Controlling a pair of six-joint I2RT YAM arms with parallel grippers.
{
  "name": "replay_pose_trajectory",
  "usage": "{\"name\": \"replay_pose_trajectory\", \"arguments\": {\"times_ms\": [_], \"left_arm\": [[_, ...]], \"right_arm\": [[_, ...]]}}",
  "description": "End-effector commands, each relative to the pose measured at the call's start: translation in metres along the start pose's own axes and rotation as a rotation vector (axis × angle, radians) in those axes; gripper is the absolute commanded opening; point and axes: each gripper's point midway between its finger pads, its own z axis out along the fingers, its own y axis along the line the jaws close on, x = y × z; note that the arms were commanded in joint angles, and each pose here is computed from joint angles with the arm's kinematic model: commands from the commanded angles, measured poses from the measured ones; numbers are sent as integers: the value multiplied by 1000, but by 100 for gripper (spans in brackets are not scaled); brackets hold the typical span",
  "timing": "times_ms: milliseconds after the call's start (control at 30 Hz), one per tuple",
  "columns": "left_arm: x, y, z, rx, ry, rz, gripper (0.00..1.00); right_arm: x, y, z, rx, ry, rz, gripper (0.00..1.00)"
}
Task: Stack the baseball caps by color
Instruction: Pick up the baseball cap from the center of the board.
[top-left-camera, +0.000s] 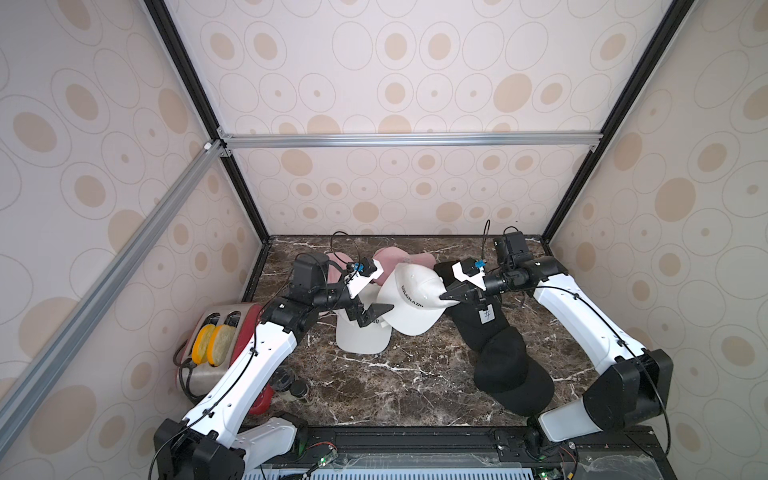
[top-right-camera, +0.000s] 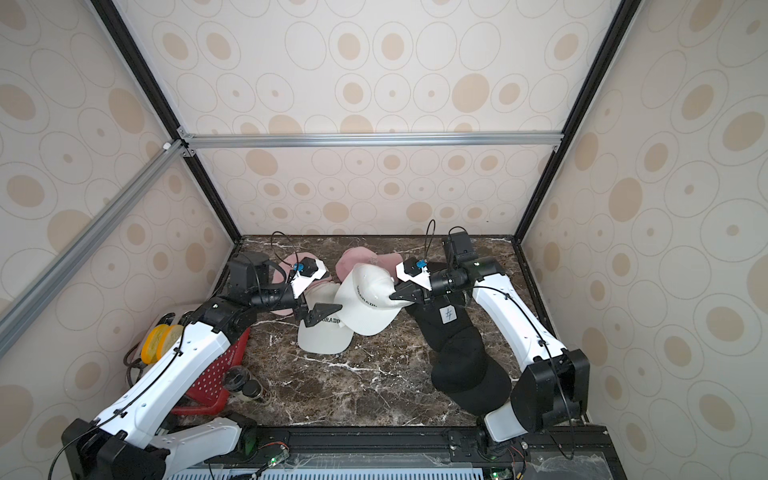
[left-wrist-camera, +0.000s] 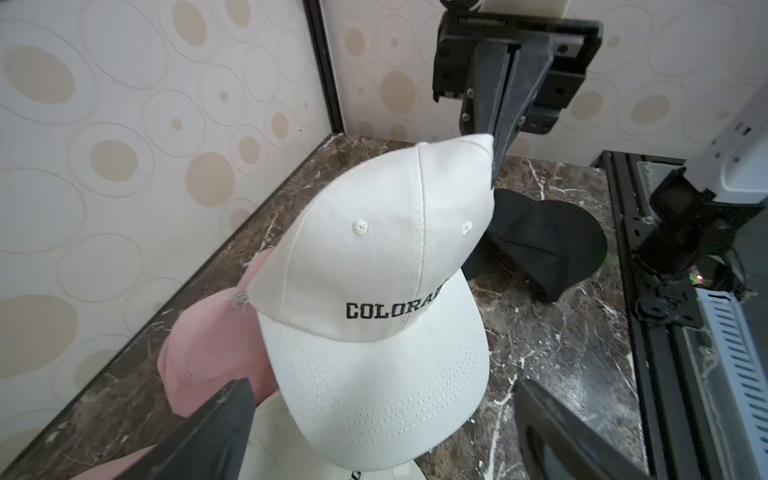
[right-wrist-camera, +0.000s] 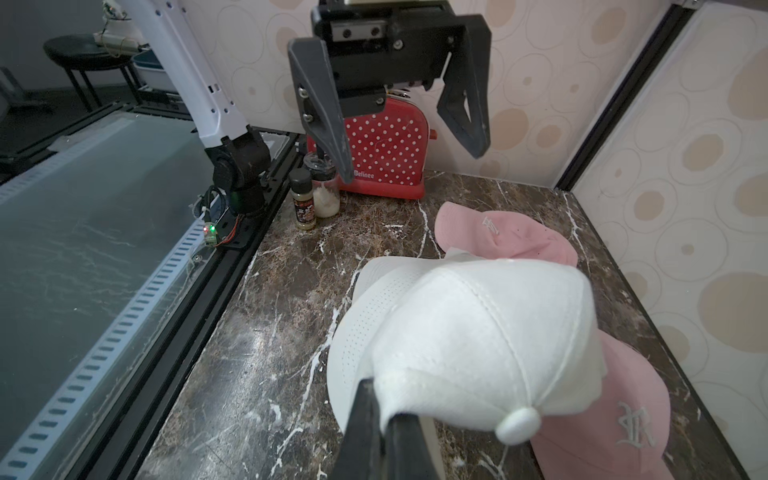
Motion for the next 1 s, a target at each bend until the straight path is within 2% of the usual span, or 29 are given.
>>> {"name": "replay_pose_trajectory", "arguments": {"times_ms": [0,100,167,233,433,500,600,733,867,967], "left_arm": [[15,23,13,-90,-16,-162,99],[29,60,14,-295,-30,-389,99],[37,69,10,-359,-26,-494,99],[38,74,6,-403,-72,-601,99],[34,49,-6,-281,-332,-875,99],[45,47,-14,-279,-355,-959,99],[50,33,-19,-228,-333,-998,99],[74,29,-11,-225,-297,-1105,99],[67,20,-2,-113,-331,-1082,99],[77,22,4,-115,-315,-1112,99]], "right_arm": [[0,17,6,-45,-33,-80,0],[-1,16,8,-18,-53,-107,0],[-3,16,7,-16,-59,-109,0],[-3,16,6,-18,-54,-104,0],[8,14,8,-9,-10,-103,0],[9,11,9,-6,-14,-102,0],[2,7,10,-13,-54,-100,0],[-9,6,10,-20,-108,-113,0],[-12,3,10,-9,-124,-117,0],[-14,2,11,-13,-139,-112,0]]}}
